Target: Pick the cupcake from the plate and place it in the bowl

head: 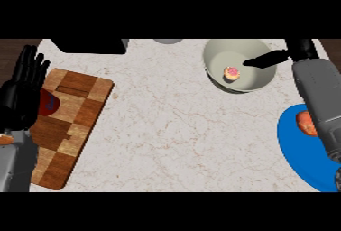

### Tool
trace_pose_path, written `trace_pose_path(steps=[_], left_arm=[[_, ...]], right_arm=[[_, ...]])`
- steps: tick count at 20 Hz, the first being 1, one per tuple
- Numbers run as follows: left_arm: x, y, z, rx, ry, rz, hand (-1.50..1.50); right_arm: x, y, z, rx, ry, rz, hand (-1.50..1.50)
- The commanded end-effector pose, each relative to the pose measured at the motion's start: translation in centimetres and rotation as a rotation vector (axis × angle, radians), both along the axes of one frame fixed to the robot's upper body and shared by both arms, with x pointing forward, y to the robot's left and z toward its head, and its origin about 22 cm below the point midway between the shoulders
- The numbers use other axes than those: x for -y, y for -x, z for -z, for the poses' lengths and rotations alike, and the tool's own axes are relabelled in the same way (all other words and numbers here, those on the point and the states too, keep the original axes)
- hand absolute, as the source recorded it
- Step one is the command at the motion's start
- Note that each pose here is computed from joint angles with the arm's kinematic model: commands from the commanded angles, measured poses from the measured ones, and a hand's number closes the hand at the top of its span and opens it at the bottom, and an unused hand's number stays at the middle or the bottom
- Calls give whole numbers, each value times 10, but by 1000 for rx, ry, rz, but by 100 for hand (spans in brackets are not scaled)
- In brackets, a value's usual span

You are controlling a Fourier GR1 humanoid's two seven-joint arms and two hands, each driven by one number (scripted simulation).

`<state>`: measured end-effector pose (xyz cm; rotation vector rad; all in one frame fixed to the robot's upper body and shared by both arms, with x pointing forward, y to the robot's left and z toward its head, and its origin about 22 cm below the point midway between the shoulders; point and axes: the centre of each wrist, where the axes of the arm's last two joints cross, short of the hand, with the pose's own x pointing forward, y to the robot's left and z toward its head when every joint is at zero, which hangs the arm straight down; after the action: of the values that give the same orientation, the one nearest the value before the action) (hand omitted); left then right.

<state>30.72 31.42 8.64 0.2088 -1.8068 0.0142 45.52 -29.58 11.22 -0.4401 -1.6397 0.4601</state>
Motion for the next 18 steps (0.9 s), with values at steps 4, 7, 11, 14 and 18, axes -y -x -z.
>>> trace_pose_path(steps=[4,7,11,14,18], left_arm=[[0,3,10,-2,1,22,0],[0,0,5,20,-9,23,0],[4,5,-2,2,10,22,0],[-4,-5,1,20,5,17,0],[-3,0,-2,10,3,25,0]], right_arm=[[84,19,-29,86,-150,200,-150],[121,37,-27,98,-199,256,-150],[157,64,-6,134,-255,268,-150],[184,82,-9,133,-272,239,-150],[214,106,-12,143,-284,245,-150]])
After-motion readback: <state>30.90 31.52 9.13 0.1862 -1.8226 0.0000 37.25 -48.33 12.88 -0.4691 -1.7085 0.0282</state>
